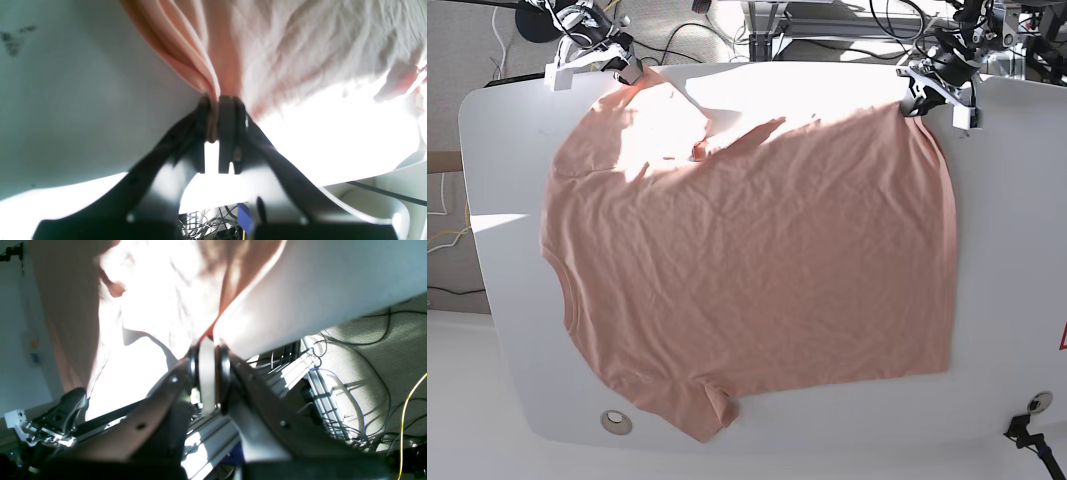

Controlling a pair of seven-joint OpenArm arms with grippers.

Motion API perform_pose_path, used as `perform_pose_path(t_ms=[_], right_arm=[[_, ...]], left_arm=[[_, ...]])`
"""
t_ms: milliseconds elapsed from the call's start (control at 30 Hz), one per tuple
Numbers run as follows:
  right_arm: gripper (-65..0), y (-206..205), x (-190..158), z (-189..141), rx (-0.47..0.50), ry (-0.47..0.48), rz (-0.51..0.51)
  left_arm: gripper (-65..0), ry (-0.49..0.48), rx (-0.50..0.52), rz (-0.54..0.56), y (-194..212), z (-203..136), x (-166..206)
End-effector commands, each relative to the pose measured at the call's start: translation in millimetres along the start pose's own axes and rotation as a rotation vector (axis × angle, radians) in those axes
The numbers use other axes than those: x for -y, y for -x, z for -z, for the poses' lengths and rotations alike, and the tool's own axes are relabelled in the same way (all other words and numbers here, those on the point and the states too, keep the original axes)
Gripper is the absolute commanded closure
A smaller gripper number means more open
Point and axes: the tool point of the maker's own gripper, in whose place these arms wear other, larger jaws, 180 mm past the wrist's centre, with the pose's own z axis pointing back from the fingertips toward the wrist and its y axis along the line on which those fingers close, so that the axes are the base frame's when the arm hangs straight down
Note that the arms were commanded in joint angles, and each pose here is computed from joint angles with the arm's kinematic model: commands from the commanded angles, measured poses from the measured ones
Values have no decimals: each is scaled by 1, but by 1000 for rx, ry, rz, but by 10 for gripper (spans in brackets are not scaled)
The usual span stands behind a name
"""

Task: Fold the T-shirt properly
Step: 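Lift the held edge and pull the shirt toward the arm bases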

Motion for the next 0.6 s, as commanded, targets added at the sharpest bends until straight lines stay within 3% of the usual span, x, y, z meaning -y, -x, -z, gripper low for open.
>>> perform_pose_path(t_ms=[0, 433, 567], right_arm=[[0, -1, -6, -9, 10, -16, -17], [0, 39, 0, -54, -77, 42, -24], [0, 36, -12, -55, -68, -16, -79]], left_arm=[[0, -1, -33, 14, 9, -8, 2], [0, -5, -192, 80, 53, -55, 0], [0, -18, -175, 87, 45, -56, -6]])
